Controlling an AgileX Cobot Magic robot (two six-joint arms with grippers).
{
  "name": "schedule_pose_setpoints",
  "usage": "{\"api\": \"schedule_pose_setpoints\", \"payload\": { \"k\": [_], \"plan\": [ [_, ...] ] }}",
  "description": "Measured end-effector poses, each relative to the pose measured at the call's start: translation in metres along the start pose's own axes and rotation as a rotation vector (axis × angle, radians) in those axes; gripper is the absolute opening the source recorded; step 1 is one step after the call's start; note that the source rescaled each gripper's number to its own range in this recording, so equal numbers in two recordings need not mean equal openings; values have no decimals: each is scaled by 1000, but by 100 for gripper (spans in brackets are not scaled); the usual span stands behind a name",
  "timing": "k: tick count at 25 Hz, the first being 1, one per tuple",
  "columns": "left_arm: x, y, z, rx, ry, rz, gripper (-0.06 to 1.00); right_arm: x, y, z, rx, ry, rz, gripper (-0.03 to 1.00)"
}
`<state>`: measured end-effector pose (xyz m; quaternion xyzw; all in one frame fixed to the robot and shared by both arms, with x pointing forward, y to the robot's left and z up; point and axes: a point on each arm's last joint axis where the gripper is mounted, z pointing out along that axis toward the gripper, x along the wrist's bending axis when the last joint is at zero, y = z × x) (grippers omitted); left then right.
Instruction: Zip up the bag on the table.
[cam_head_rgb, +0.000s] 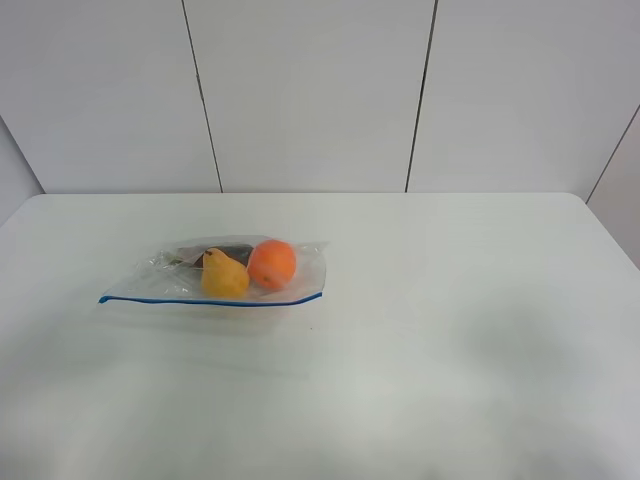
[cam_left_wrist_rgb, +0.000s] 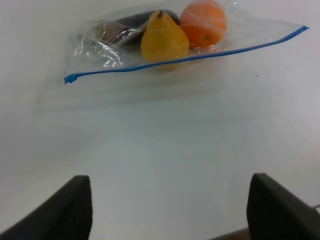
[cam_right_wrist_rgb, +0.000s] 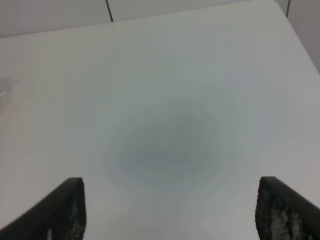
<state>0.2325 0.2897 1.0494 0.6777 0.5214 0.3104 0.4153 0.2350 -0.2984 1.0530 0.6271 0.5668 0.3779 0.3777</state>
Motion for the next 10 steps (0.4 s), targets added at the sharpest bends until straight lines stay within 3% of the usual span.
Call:
{"api": "schedule_pose_setpoints", "payload": {
  "k": [10],
  "plan": [
    [0, 0, 0, 0, 0, 0, 84, 0, 0, 0, 0, 0, 0, 100]
  ]
}}
